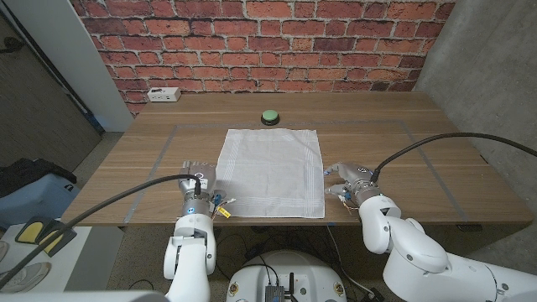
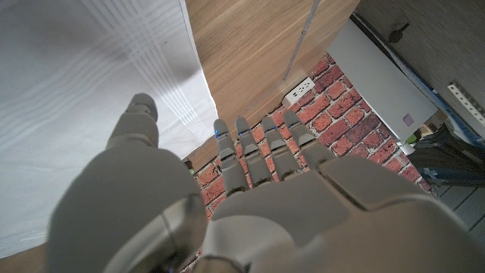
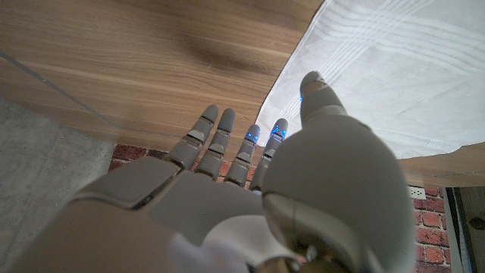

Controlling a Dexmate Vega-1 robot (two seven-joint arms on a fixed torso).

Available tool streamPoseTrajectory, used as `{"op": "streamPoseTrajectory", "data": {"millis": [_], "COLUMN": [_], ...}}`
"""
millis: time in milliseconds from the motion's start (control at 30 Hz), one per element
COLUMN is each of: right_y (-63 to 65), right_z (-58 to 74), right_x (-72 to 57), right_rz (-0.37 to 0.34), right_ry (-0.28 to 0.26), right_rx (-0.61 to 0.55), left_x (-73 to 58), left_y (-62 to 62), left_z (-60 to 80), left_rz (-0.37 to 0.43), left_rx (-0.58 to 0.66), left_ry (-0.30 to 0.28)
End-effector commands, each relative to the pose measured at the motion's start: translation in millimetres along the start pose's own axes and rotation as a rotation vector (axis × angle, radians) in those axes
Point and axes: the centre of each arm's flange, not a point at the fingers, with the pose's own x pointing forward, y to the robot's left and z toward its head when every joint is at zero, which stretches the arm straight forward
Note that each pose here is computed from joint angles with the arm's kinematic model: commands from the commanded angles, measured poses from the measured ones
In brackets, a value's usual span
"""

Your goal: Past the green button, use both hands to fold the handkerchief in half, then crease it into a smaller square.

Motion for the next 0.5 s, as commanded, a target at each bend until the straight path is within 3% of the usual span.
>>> {"op": "streamPoseTrajectory", "data": {"millis": [33, 500], "right_y": [4.6, 12.2], "right_z": [3.9, 10.0], "right_x": [-0.6, -2.4], "right_rz": [0.082, 0.155], "right_ry": [0.023, 0.063], "right_rx": [-0.009, -0.021], "left_x": [7.0, 13.0], "left_y": [-1.0, -6.0], "left_z": [-0.7, 0.2], "left_rz": [-0.107, -0.215], "left_rx": [0.072, 0.106], "left_ry": [0.002, -0.012]}}
